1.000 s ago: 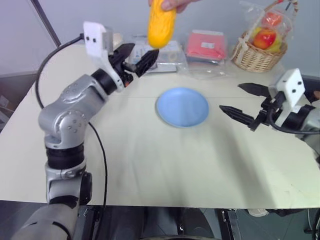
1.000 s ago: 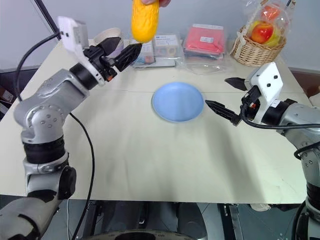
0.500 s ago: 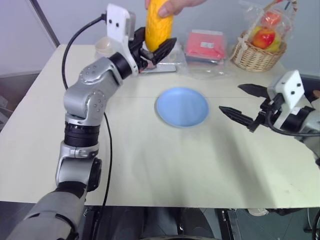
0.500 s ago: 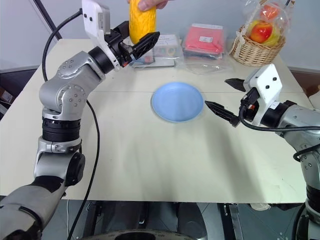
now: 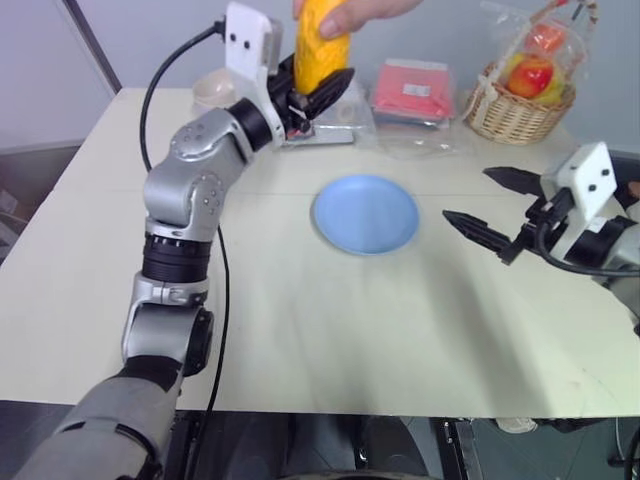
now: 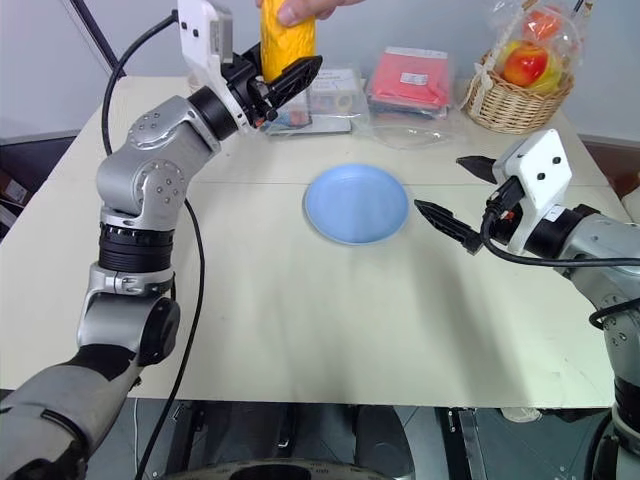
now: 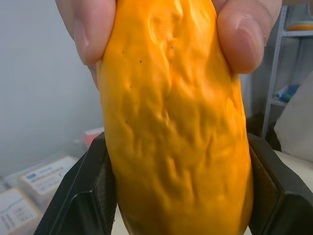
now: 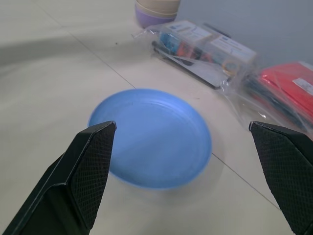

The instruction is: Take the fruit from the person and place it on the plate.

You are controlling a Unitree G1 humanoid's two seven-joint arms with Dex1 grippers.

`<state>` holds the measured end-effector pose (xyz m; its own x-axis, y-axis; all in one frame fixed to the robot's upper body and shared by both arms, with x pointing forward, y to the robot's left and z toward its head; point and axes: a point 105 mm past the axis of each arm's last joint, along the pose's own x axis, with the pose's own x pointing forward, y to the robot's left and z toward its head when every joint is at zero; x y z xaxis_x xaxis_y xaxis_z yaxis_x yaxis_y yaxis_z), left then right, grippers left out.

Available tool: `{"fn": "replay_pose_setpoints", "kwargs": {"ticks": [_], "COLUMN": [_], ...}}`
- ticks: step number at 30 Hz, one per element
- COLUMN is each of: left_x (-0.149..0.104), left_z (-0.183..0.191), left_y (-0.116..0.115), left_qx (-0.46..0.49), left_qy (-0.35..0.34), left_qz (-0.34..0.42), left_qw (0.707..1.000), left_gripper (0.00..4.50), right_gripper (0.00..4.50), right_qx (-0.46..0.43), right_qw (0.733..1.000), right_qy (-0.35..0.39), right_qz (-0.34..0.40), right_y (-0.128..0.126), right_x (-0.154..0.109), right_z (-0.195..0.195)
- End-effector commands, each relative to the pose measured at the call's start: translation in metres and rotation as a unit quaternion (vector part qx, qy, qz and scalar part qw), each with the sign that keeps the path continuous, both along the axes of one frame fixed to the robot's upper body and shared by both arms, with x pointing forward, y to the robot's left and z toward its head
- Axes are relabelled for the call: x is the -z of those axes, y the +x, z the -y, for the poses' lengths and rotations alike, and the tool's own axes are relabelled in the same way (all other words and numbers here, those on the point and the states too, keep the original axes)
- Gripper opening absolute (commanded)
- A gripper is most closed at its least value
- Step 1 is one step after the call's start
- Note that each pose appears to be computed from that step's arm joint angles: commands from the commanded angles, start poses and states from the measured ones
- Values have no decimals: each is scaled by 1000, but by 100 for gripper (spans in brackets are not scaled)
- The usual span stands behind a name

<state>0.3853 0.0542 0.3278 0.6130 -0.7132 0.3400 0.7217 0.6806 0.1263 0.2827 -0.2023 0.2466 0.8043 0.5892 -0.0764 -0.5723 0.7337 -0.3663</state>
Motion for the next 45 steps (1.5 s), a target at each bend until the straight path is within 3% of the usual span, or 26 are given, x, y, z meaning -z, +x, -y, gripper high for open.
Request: {"fn": "replay_pose_setpoints", "kwargs": {"ticks": [1, 4, 8, 15, 20, 29, 37, 44, 45], "left_x": [-22, -16, 10, 66, 103, 142, 179, 193, 195], "left_z": [2, 6, 19, 55, 69, 57, 66, 76, 76], "left_y": [-9, -5, 6, 28, 40, 46, 41, 36, 35], "left_qx": [11, 18, 38, 84, 103, 96, 92, 96, 96], "left_qy": [-8, -5, 13, 116, 192, 282, 315, 322, 323], "left_qz": [42, 27, -26, -93, -143, -192, -201, -200, -202], "left_qw": [999, 999, 999, 985, 965, 935, 923, 920, 920], "left_gripper": [262, 262, 262, 262, 262, 262, 262, 262, 312], "right_gripper": [450, 450, 450, 450, 450, 450, 450, 450, 450], "right_qx": [3, 5, 4, 7, 18, 62, 83, 92, 92], "right_qw": [999, 999, 1000, 998, 998, 995, 994, 993, 993], "right_qy": [0, 2, 5, 40, 40, 57, 59, 59, 59], "right_qz": [33, 33, 30, 57, 55, 50, 47, 43, 42], "right_y": [-5, -6, -7, -11, -21, -40, -50, -55, -55], "right_x": [-12, -12, -9, -23, -16, 1, 4, 5, 5], "right_z": [0, 0, -3, -13, -20, -22, -20, -18, -18]}}
